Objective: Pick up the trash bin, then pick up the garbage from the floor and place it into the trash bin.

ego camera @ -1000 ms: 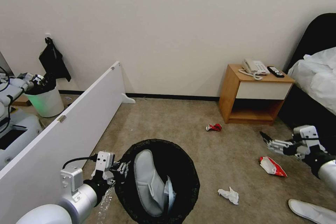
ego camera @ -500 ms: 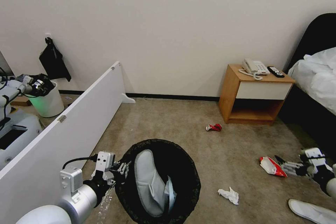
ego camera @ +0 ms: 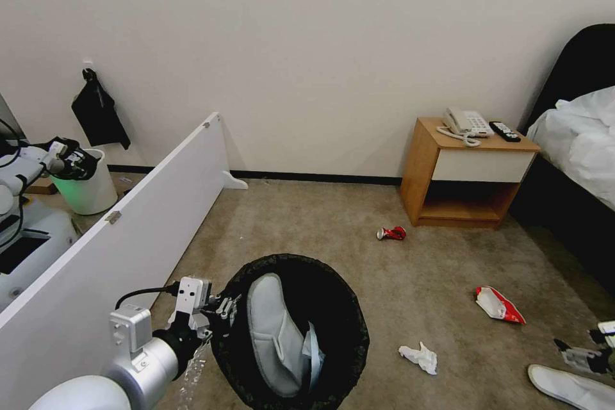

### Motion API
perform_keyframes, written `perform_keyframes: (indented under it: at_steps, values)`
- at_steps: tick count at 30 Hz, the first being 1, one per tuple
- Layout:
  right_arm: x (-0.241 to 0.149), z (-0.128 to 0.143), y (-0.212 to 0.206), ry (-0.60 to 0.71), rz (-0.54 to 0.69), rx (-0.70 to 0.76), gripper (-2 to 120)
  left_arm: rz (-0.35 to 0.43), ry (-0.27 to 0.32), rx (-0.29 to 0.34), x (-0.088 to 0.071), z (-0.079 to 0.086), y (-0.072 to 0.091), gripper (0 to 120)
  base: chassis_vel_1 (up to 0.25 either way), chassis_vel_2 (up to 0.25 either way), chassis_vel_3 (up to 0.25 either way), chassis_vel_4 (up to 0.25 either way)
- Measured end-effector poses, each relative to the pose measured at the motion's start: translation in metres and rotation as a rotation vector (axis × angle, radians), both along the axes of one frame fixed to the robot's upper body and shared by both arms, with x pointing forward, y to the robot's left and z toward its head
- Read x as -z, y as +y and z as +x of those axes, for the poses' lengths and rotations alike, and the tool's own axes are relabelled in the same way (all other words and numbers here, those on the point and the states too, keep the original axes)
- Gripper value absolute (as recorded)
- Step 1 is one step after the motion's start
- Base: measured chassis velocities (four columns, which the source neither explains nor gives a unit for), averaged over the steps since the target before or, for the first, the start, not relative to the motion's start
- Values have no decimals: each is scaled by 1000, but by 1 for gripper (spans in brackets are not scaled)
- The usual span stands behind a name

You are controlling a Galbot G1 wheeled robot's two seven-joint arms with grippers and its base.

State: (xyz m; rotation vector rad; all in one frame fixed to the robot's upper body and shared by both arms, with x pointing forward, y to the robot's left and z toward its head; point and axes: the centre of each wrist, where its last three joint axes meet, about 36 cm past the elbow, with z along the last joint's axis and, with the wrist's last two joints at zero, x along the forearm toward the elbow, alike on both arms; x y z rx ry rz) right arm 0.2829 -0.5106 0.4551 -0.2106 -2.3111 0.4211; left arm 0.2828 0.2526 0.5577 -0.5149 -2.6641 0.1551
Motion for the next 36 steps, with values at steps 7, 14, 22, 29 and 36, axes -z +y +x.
perform_keyframes:
  at_steps: [7,14,22,29,36]
  values:
    - [14,-12,-1,95,-21,-12,100,-2,3,1,1,0,0,4,0,0,0,0]
    - [30,-12,-12,104,-26,-5,100,0,3,3,1,1,1,4,0,0,0,0]
    - [70,-11,-42,130,0,89,100,7,1,6,-1,1,2,4,0,0,0,0]
    - [85,-8,-56,125,13,132,100,8,1,5,-1,1,2,4,0,0,0,0]
    - [101,0,-60,120,14,150,100,11,0,4,-1,2,2,4,0,0,0,0]
